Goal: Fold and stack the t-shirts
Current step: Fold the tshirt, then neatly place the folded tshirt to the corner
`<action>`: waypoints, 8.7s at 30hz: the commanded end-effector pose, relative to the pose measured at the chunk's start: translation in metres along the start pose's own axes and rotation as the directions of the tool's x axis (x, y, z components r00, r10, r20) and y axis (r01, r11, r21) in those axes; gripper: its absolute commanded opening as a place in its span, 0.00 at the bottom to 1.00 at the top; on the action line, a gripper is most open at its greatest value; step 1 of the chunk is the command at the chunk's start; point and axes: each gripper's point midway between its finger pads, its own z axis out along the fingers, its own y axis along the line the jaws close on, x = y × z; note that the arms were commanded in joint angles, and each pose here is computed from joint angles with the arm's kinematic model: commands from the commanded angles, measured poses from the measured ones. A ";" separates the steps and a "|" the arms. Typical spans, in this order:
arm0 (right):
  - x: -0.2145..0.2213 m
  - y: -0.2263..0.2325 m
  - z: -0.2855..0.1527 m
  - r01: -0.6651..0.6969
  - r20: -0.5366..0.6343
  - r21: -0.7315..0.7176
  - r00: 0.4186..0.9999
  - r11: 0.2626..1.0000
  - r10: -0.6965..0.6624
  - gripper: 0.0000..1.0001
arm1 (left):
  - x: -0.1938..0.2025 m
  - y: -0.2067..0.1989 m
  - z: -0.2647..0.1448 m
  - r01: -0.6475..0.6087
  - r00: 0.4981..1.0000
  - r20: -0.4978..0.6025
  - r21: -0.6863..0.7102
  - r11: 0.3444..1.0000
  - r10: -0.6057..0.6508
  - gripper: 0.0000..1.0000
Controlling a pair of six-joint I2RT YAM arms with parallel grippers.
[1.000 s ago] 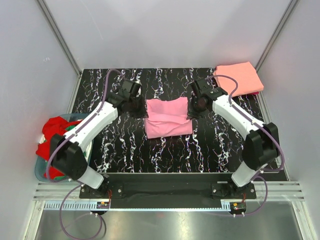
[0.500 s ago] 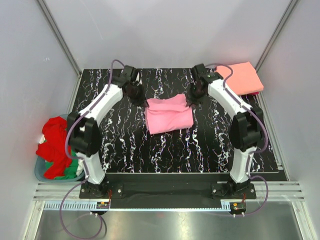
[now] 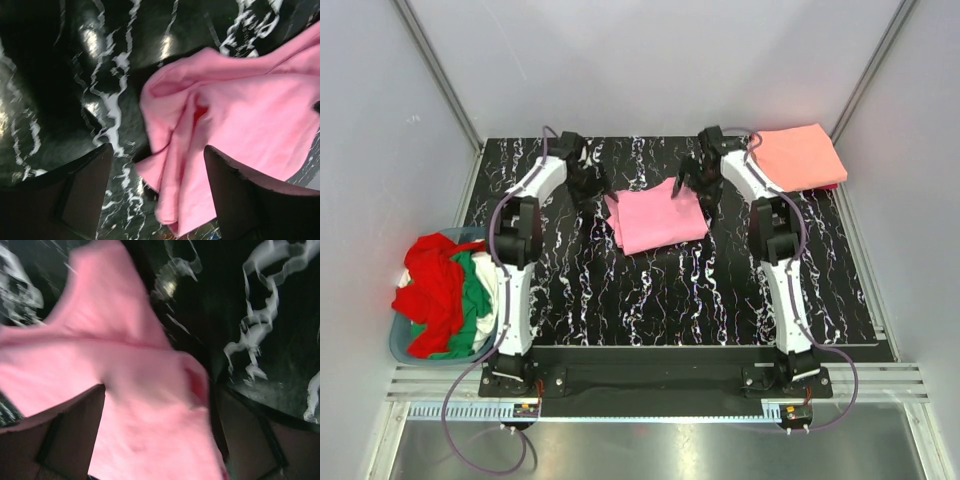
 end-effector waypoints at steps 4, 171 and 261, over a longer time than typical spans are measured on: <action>0.016 -0.001 -0.069 0.004 0.141 -0.067 0.990 0.998 0.005 0.98 | -0.002 -0.036 -0.073 -0.108 0.980 0.175 0.059 0.992 0.096 0.79; 0.219 -0.044 -0.139 0.004 0.146 -0.044 0.989 0.999 0.003 0.97 | 0.209 -0.006 -0.156 -0.399 0.833 0.359 -0.135 0.907 0.420 0.82; 0.023 -0.149 -0.144 0.199 0.140 0.647 0.918 0.736 -0.371 0.00 | 0.187 0.038 -0.257 -0.334 0.777 0.470 -0.255 0.907 0.418 0.83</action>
